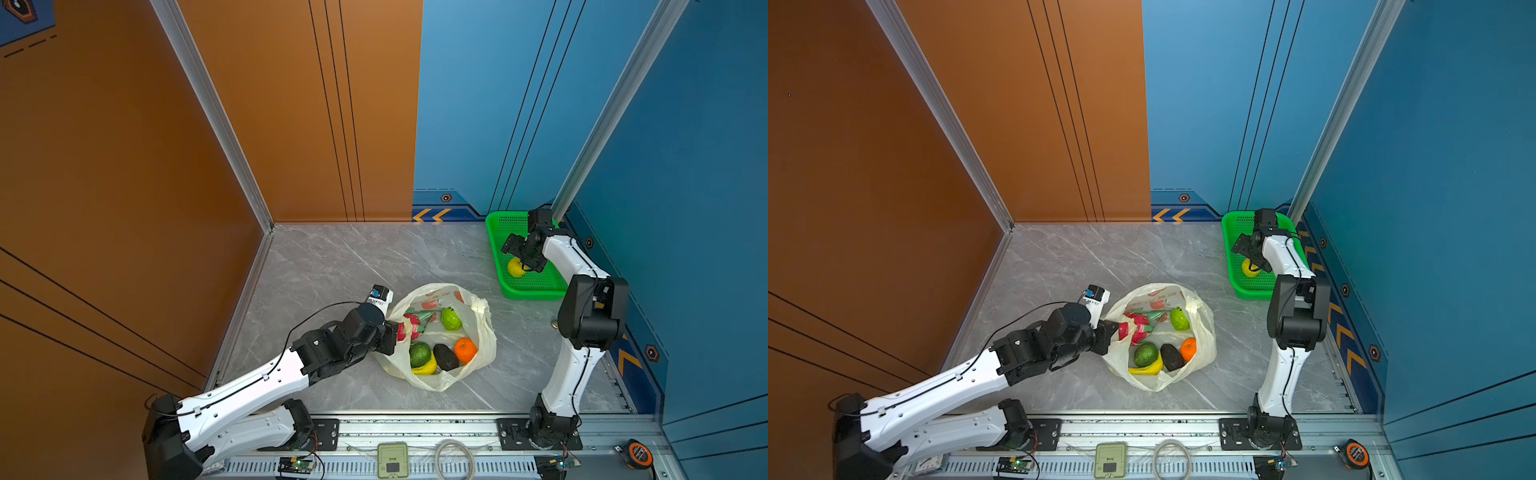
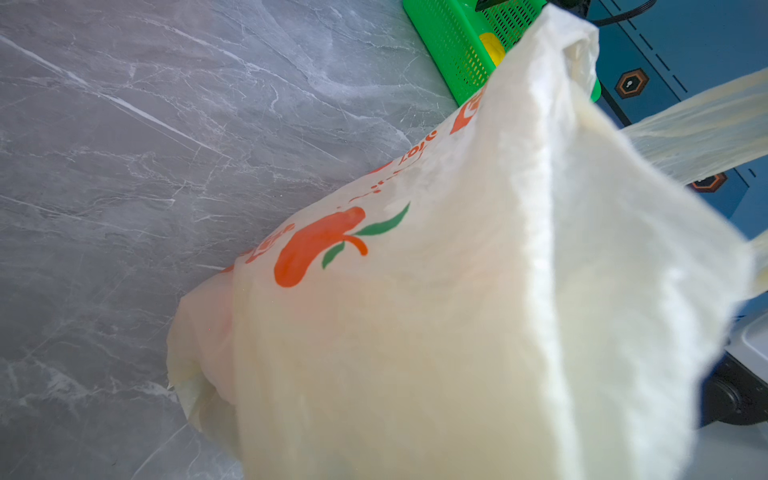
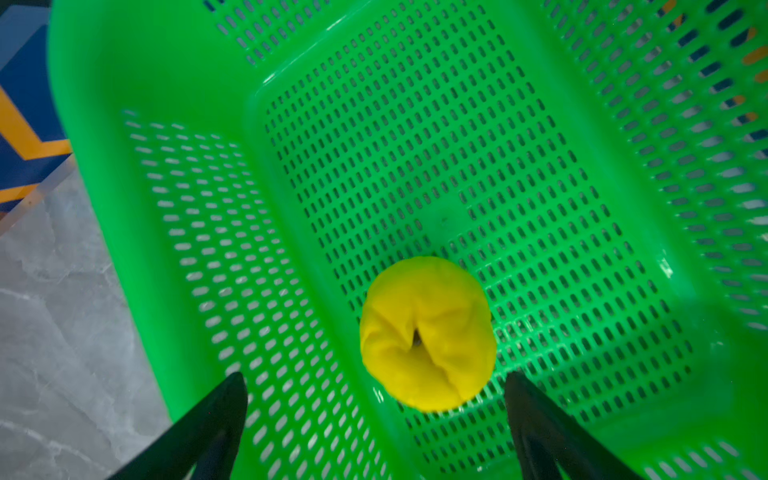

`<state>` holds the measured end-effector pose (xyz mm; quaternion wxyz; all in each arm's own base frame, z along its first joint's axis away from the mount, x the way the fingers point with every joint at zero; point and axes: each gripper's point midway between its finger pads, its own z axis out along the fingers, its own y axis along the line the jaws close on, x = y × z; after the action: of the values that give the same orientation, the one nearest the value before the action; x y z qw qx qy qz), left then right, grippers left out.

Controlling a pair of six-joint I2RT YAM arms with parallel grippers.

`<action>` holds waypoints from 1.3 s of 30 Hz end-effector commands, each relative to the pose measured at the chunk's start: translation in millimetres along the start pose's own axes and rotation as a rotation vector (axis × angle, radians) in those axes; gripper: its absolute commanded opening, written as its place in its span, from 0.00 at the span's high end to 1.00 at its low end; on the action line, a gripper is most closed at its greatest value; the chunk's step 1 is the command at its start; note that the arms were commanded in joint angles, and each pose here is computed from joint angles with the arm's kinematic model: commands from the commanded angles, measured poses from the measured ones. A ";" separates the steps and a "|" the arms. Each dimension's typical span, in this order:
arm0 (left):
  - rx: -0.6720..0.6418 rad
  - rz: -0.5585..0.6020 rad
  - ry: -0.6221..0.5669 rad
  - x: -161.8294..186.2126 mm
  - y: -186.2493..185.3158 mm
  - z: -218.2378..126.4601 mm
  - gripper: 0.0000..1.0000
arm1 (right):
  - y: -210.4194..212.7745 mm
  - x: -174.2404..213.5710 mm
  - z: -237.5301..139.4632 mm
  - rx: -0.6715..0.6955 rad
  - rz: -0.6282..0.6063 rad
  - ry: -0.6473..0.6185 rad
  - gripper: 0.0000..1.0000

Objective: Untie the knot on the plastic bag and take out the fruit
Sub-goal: 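Carry the yellow fruit to the green basket and release it, then move the right gripper back over the open bag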

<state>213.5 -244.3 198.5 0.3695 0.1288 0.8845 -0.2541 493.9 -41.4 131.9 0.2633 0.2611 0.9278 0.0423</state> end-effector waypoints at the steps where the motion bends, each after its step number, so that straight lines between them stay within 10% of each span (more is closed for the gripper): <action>1: -0.030 0.038 -0.039 -13.9 0.4 -8.6 1.00 | 20.7 13.8 -74.3 -0.042 -0.096 -0.035 0.01; 11: -0.041 0.085 -0.040 -14.2 -4.2 -14.8 1.00 | 85.4 76.9 -233.4 -0.350 -0.191 -0.088 0.00; 22: -0.085 0.102 -0.072 -9.0 -9.6 -19.9 1.00 | 154.1 182.2 -327.2 -0.614 -0.354 -0.016 0.00; 39: -0.102 0.087 -0.104 -15.3 -3.1 -27.7 1.00 | 172.7 313.1 -289.2 -0.520 -0.533 0.048 0.01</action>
<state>203.7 -235.2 207.6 0.4121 0.1493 0.8786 -0.1895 190.9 285.3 288.8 0.2876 -0.0914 0.9235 0.2366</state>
